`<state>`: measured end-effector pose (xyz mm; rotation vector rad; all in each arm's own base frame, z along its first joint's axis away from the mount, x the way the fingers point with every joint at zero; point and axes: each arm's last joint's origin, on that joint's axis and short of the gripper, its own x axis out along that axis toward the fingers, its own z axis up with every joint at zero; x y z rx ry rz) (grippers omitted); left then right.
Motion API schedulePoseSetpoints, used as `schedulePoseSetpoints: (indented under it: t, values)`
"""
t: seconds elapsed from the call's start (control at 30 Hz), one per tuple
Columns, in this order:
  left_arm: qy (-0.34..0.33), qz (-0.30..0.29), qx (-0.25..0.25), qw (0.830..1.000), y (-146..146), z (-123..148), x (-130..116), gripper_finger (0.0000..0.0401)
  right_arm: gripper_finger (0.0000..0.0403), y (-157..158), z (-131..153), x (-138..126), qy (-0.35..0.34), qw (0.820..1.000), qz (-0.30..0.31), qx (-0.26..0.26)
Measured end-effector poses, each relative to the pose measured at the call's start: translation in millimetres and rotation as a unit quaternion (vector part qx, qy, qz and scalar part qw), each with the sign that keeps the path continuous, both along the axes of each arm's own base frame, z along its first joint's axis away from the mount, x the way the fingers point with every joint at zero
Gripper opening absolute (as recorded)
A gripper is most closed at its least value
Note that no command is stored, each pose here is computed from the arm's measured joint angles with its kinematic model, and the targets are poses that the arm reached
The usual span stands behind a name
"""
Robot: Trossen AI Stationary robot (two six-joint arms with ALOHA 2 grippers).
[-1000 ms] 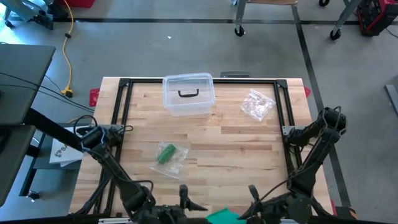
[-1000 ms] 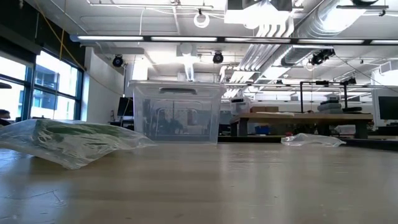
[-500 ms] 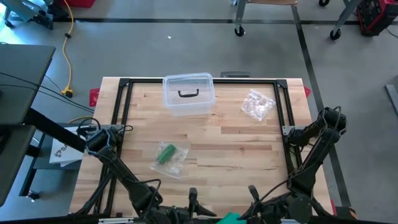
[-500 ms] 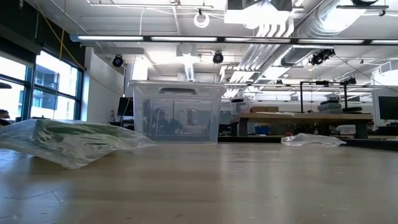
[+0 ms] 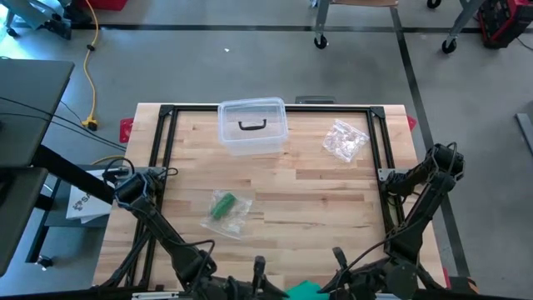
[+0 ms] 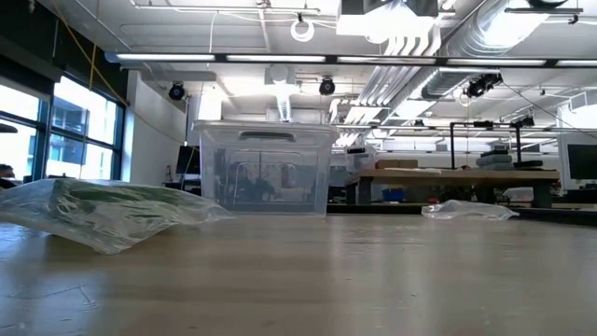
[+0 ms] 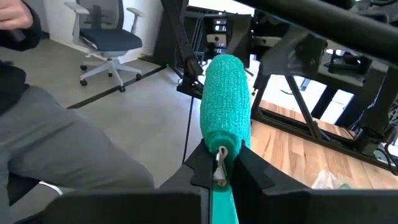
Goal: Roll bandage
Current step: Roll the dark green bandage
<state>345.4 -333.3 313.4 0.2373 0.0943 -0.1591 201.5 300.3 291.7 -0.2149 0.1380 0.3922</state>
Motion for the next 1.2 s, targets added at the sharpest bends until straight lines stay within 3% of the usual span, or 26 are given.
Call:
schedulePoseSetpoints:
  t: [0.43,0.53,0.7,0.77,1.0,1.2]
  values:
    - [0.017,0.018,-0.017,1.000,17,-4,17,0.0136,0.0021,-2,-2,1,0.008,1.000,-0.028,0.004]
    - [0.016,0.025,-0.015,0.999,18,-5,17,0.0111,0.0021,-3,-3,1,0.009,0.999,-0.046,0.007]
    - [0.015,0.043,-0.006,0.999,19,-5,17,0.0029,0.0029,-5,-4,1,0.004,0.997,-0.074,-0.008]
    - [0.016,0.068,-0.003,0.998,20,-6,17,0.0011,0.0052,-7,-7,1,0.013,0.995,-0.095,-0.018]
    - [0.078,0.161,-0.014,0.984,35,-23,17,0.0006,0.0186,-22,-30,-3,0.082,0.976,-0.202,-0.022]
    - [0.119,0.219,-0.053,0.967,62,-59,26,0.0004,0.0218,-37,-52,-16,0.204,0.948,-0.243,0.017]
